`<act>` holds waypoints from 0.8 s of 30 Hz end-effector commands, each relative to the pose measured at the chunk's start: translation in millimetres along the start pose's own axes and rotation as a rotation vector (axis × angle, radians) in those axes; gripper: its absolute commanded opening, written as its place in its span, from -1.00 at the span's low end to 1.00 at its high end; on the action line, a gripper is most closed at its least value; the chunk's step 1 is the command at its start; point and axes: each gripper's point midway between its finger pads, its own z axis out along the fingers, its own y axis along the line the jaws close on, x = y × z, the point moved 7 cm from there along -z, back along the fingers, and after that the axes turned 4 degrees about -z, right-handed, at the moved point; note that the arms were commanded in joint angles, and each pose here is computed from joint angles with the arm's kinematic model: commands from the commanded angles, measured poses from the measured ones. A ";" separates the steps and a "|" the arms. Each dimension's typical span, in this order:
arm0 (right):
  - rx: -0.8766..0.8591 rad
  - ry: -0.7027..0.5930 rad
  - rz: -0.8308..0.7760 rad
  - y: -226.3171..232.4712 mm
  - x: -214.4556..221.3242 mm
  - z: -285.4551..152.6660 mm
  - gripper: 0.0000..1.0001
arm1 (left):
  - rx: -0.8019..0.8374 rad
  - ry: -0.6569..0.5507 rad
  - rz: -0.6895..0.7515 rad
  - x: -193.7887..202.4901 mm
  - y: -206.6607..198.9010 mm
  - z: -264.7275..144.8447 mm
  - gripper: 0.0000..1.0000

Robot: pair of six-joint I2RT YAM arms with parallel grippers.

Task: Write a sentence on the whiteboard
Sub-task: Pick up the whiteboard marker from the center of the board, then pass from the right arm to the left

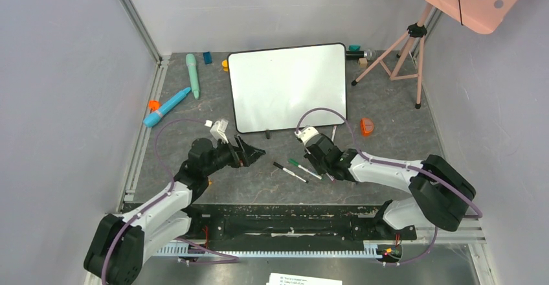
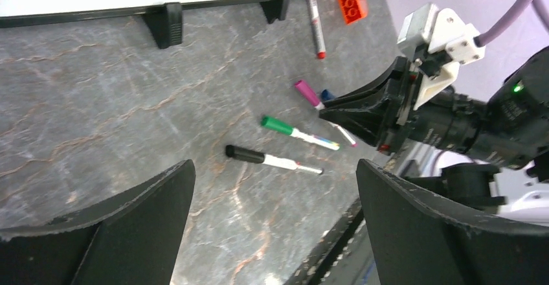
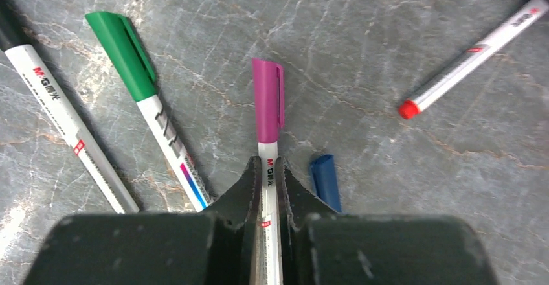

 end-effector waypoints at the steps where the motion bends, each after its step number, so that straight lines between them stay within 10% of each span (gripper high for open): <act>1: 0.064 -0.125 0.002 -16.6 -37.9 -23.0 -1.00 | 0.142 -0.033 -0.105 -28.2 -39.1 7.6 0.92; 24: -0.396 -0.519 0.130 17.3 -130.0 -95.6 -1.00 | 0.397 0.028 -0.171 -49.1 -100.9 52.8 0.20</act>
